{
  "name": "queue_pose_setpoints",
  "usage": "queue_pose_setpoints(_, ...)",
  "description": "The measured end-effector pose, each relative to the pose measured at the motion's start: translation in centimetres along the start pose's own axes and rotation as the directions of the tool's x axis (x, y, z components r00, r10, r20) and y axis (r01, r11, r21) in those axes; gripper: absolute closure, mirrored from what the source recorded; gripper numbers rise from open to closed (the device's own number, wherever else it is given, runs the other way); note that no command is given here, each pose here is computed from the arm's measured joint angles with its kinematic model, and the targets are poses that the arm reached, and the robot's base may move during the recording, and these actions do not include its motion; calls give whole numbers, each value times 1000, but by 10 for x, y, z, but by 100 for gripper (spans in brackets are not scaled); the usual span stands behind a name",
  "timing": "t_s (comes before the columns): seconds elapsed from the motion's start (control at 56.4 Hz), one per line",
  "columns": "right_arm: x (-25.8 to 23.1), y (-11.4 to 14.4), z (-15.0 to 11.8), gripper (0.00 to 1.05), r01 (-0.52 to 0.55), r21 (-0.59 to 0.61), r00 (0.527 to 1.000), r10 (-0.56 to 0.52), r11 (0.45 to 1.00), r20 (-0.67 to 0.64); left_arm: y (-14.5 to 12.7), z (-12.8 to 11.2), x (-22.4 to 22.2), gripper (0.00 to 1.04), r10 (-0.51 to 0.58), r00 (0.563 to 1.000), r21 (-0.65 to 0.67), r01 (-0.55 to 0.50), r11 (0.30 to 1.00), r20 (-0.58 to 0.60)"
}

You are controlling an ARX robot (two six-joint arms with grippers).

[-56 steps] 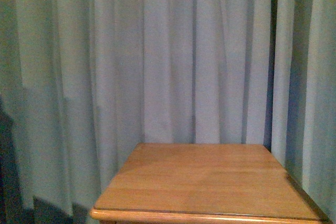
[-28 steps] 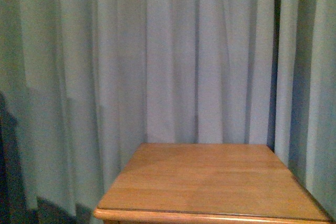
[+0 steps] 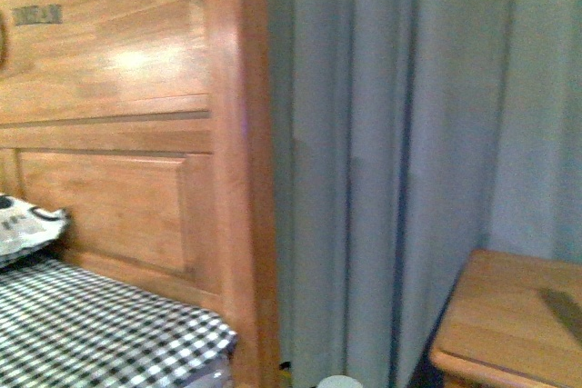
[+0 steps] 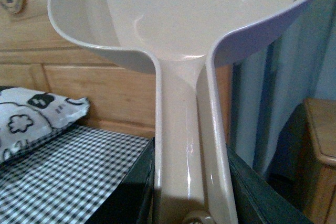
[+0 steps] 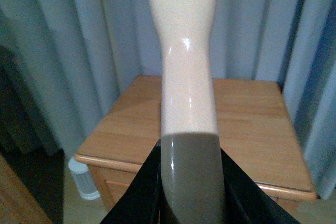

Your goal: Clean up trash

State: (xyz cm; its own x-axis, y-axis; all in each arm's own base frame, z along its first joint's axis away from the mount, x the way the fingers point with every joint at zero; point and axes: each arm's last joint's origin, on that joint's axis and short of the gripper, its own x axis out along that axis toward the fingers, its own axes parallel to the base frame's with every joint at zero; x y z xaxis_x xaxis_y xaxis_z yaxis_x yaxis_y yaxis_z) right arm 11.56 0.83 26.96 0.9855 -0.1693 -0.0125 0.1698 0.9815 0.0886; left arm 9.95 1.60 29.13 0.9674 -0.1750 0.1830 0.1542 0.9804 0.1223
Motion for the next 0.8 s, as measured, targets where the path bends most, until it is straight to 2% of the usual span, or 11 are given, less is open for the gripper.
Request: queue_pose_setpoints(0.797, 0, 0, 0, 84, 0, -1, 1000, 0, 1000, 1, 0, 0, 0, 76, -2, 1000, 0, 2, 1000, 1)
